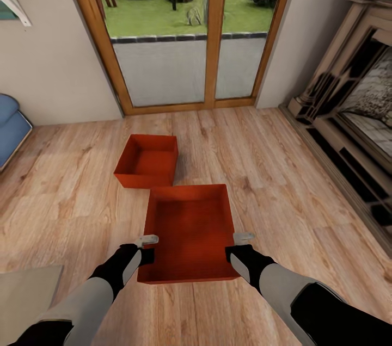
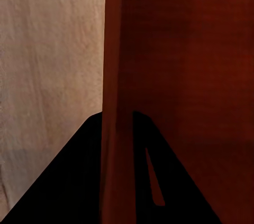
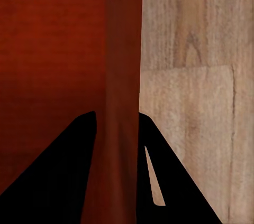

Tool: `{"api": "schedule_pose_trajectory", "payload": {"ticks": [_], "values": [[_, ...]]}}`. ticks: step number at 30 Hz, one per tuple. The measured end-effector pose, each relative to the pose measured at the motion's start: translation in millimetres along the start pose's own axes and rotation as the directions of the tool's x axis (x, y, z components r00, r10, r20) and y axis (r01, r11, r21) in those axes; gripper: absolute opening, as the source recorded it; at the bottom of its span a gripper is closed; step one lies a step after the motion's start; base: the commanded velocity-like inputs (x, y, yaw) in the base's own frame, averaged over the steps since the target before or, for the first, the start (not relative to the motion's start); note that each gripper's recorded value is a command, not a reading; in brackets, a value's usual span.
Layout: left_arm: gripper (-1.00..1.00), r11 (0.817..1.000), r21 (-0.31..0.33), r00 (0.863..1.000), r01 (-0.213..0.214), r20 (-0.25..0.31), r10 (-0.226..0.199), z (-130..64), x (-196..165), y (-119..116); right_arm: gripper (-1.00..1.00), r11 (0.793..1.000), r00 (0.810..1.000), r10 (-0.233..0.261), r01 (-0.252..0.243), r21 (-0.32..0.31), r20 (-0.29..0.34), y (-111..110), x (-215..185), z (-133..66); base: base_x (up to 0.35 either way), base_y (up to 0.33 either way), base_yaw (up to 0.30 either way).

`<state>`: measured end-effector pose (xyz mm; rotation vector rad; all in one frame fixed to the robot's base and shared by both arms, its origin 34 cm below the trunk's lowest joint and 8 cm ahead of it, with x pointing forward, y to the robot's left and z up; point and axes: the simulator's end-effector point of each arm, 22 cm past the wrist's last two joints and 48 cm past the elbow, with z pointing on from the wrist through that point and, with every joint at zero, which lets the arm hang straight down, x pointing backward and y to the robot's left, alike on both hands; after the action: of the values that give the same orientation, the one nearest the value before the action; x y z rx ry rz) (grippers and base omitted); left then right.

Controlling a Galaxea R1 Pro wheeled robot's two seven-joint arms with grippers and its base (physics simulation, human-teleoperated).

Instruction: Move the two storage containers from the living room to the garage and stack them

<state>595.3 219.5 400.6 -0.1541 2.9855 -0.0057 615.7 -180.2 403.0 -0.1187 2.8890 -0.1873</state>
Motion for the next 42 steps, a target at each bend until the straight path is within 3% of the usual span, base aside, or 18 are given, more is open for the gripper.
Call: {"api": "schedule_pose_trajectory", "payload": {"ticks": [42], "values": [[-1.0,1.0,-0.001,1.0,-0.002,-0.001,0.002,-70.8,-14,-1,-1.0,1.0,1.0,0.003,-0.003,0.0,-0.001,-10,-19,-68.2,0.0,0.0,0.0]]}}
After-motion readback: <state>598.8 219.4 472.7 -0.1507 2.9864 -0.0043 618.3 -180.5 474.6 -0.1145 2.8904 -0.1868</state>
